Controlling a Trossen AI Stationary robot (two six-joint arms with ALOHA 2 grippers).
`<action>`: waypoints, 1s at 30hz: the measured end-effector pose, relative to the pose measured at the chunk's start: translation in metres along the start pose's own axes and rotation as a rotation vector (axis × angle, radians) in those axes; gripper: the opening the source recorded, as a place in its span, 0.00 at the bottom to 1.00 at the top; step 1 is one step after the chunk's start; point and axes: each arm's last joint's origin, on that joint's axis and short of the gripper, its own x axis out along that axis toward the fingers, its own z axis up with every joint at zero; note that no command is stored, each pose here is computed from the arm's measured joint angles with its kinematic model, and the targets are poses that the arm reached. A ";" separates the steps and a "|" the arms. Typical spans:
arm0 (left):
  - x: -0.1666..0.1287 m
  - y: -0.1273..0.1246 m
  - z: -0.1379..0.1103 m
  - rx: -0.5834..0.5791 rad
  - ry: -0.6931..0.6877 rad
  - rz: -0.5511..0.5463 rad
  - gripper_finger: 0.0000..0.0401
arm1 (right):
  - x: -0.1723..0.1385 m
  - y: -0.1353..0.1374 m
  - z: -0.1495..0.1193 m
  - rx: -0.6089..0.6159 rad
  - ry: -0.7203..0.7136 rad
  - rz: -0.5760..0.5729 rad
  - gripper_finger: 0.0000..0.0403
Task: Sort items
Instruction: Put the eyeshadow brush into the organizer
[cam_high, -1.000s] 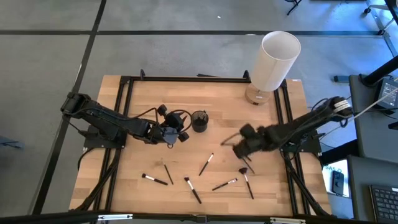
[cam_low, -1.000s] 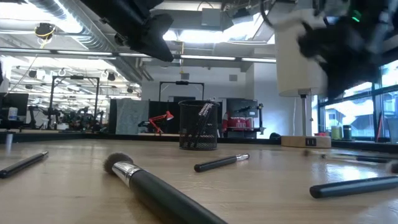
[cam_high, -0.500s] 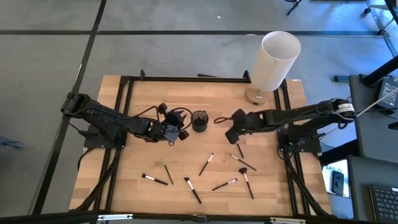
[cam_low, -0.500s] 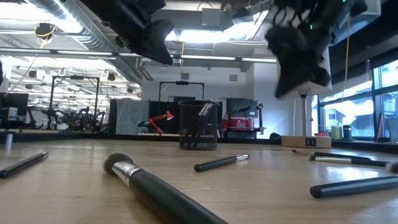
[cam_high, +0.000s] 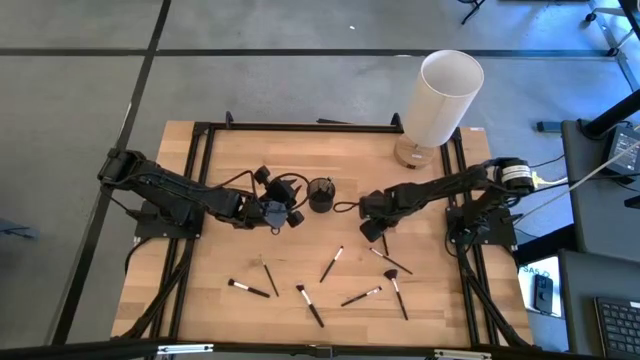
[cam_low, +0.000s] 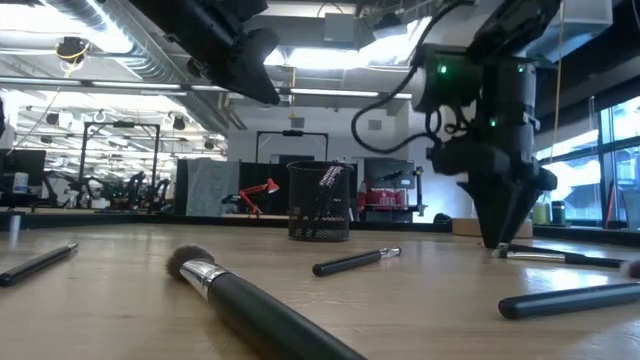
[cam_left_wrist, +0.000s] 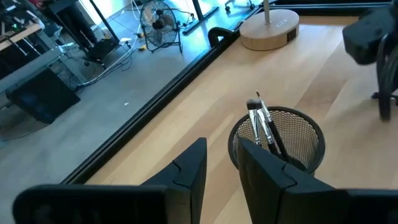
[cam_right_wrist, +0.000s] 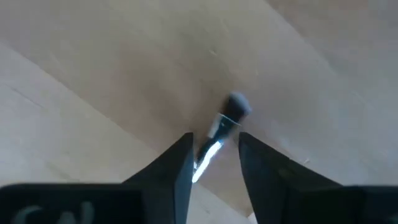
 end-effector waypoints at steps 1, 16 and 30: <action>0.000 0.000 0.000 0.000 0.000 0.000 0.21 | 0.002 0.001 0.000 -0.001 0.012 0.000 0.32; 0.000 0.001 -0.004 0.015 0.025 0.006 0.21 | 0.032 0.002 -0.005 -0.031 0.163 -0.086 0.04; -0.001 0.003 -0.010 0.068 0.078 0.005 0.21 | -0.017 0.014 0.011 -0.116 -0.069 -0.034 0.02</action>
